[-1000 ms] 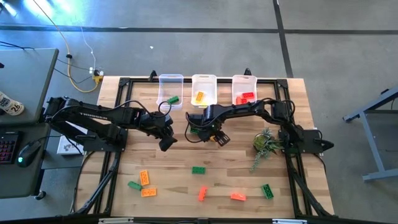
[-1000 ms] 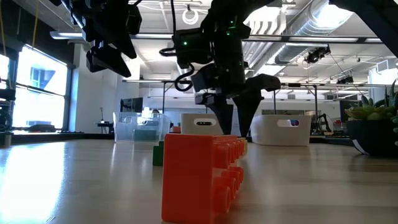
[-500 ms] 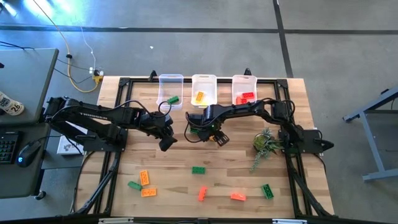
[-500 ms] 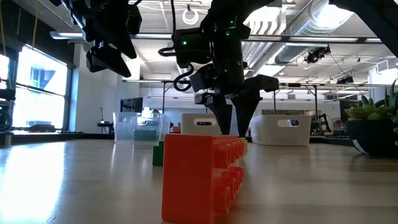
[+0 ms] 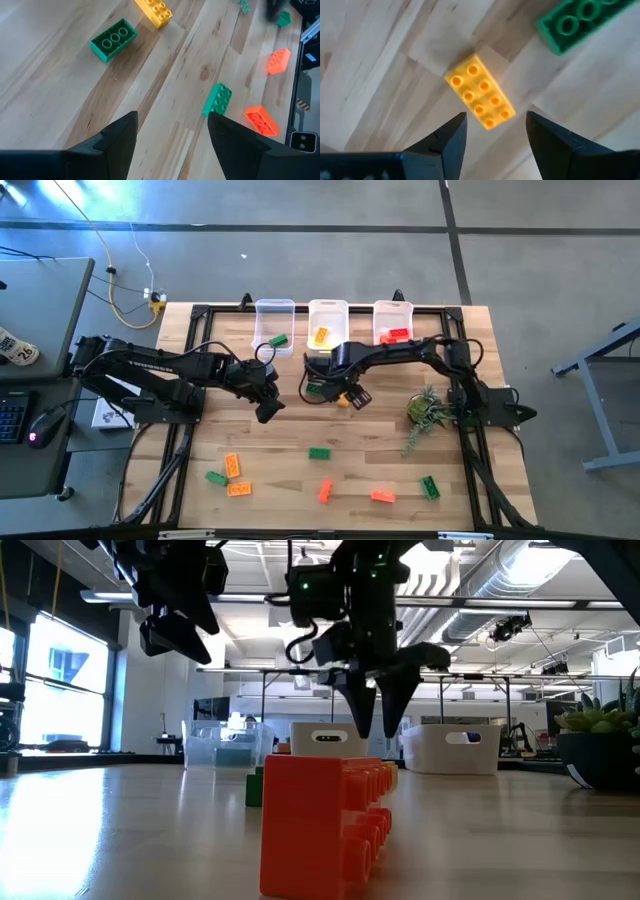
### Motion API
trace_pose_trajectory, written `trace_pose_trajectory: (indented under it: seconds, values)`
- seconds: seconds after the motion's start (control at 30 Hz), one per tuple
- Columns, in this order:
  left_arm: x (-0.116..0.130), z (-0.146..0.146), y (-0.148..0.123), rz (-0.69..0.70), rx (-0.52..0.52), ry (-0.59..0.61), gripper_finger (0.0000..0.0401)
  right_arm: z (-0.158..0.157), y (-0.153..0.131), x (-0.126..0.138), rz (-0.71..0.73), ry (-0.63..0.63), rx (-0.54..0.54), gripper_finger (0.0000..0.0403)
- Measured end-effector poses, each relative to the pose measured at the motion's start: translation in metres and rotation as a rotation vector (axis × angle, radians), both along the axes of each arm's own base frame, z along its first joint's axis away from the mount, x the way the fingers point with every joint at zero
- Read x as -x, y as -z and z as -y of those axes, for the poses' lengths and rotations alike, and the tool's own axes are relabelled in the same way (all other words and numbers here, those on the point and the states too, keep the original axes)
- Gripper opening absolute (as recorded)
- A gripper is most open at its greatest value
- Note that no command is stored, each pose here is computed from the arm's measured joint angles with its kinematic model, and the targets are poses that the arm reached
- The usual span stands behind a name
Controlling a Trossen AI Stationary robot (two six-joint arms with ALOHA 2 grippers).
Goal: Sort & place blocks by color
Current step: Put the yellow game piece into the left white bin
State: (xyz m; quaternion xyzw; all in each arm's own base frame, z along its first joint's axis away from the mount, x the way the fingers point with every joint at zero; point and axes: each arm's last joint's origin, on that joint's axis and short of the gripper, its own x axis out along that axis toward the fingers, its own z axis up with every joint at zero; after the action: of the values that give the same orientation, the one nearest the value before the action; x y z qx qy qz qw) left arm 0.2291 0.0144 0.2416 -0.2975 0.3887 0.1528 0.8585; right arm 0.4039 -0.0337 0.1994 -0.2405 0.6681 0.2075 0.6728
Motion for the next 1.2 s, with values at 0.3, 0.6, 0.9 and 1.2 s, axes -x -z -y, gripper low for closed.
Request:
trace_pose_trajectory:
  seconds: [0.3,0.6,0.9,1.2]
  values:
    - [0.0,-0.001,0.0,-0.002,-0.033,-0.028,0.0229,0.008,-0.007,0.003,-0.012,0.035,0.214,0.0188]
    - [0.0,-0.002,0.0,-0.002,-0.038,-0.032,0.0229,0.002,-0.006,0.001,0.016,-0.01,0.036,0.0188]
    - [0.0,-0.002,0.0,-0.002,-0.038,-0.032,0.0229,-0.014,-0.006,-0.003,0.048,-0.051,-0.002,0.0188]
    - [0.0,-0.001,0.0,-0.002,-0.038,-0.032,0.0229,-0.026,0.006,-0.006,0.01,-0.129,0.021,0.0188]
